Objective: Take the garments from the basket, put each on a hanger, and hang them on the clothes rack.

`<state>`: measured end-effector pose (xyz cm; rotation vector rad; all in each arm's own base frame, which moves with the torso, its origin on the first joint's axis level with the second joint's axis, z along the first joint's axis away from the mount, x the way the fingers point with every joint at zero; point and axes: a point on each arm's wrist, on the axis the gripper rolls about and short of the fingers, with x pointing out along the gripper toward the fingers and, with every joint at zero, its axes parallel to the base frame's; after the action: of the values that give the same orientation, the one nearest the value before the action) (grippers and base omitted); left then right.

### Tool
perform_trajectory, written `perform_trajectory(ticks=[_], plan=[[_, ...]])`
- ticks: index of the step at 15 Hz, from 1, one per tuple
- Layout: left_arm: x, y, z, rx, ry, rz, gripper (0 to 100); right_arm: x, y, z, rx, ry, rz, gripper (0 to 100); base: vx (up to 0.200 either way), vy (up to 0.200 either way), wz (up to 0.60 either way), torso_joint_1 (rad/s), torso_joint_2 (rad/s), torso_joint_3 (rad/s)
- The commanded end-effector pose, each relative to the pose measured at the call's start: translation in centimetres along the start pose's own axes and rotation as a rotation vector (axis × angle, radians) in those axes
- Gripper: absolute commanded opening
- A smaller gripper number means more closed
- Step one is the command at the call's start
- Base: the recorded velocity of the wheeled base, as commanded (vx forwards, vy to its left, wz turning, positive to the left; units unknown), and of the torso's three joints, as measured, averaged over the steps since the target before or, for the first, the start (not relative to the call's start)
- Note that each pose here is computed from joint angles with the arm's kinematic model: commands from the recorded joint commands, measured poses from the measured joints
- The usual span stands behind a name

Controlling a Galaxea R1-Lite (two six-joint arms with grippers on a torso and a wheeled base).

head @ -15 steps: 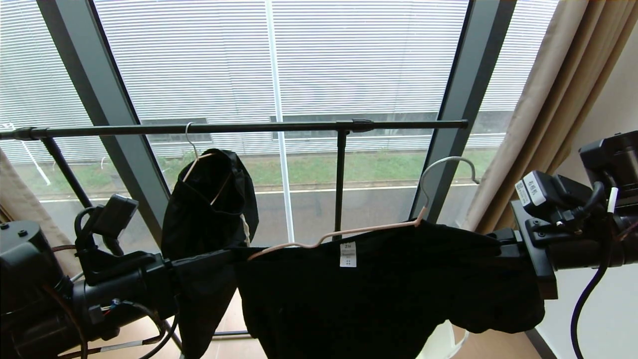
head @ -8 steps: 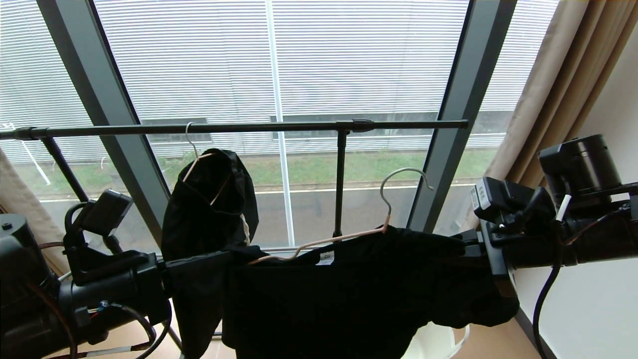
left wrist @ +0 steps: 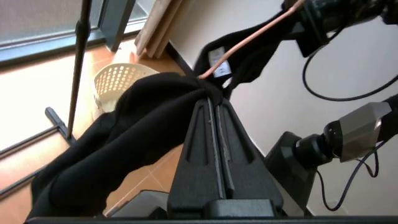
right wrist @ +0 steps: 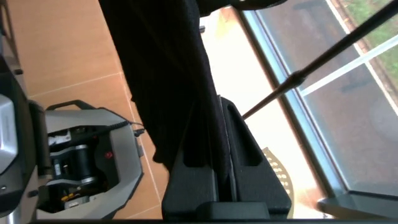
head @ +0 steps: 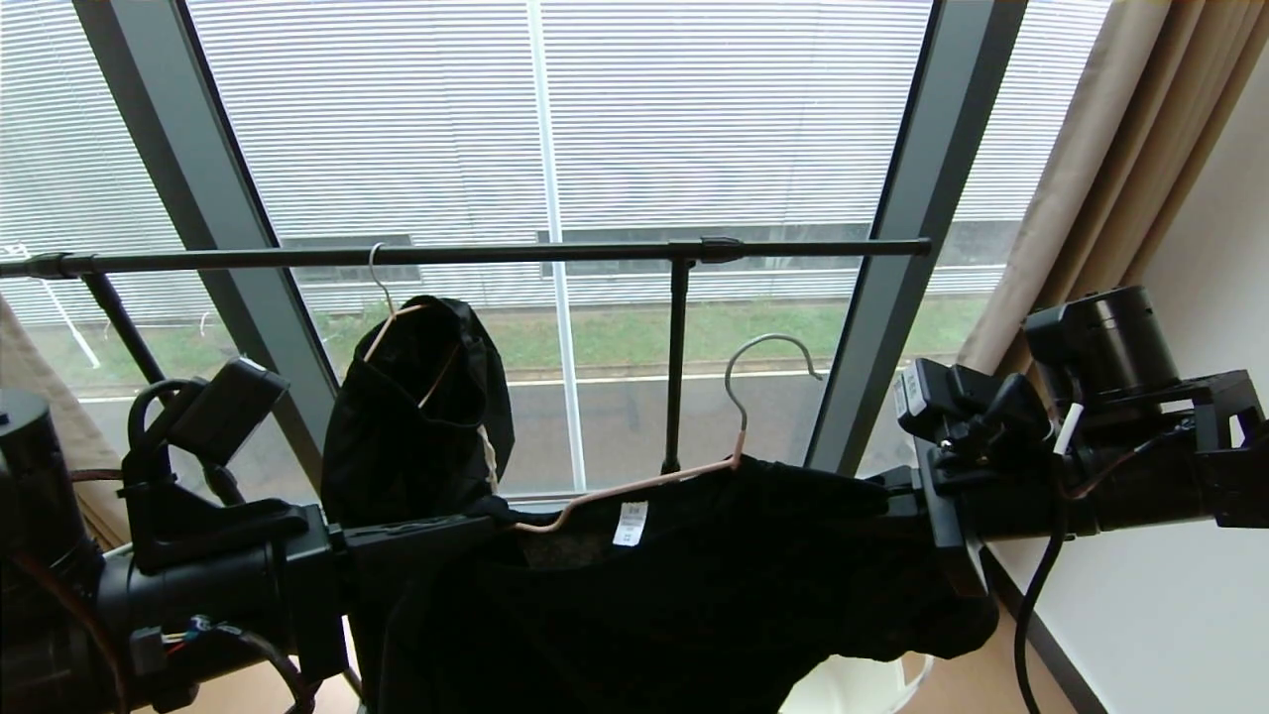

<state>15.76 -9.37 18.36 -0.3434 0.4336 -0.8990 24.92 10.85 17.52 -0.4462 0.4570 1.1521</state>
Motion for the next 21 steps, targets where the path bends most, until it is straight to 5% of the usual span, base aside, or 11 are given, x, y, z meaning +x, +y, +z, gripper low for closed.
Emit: perform_trajectory(ticks=[1,21], plan=[[0.2,-0.8,-0.1,0.014,0.010,-0.039,0,1.1,0.1,-0.2,0.037,0.009,0.027,0,0.000,0.000,0.00,0.000,0.00,0.000],[1.7,-1.8,-0.3,0.048,0.031,-0.041,0,8.7,2.6,-2.3,0.132,-0.027,0.098,0,0.000,0.000,0.00,0.000,0.00,0.000]])
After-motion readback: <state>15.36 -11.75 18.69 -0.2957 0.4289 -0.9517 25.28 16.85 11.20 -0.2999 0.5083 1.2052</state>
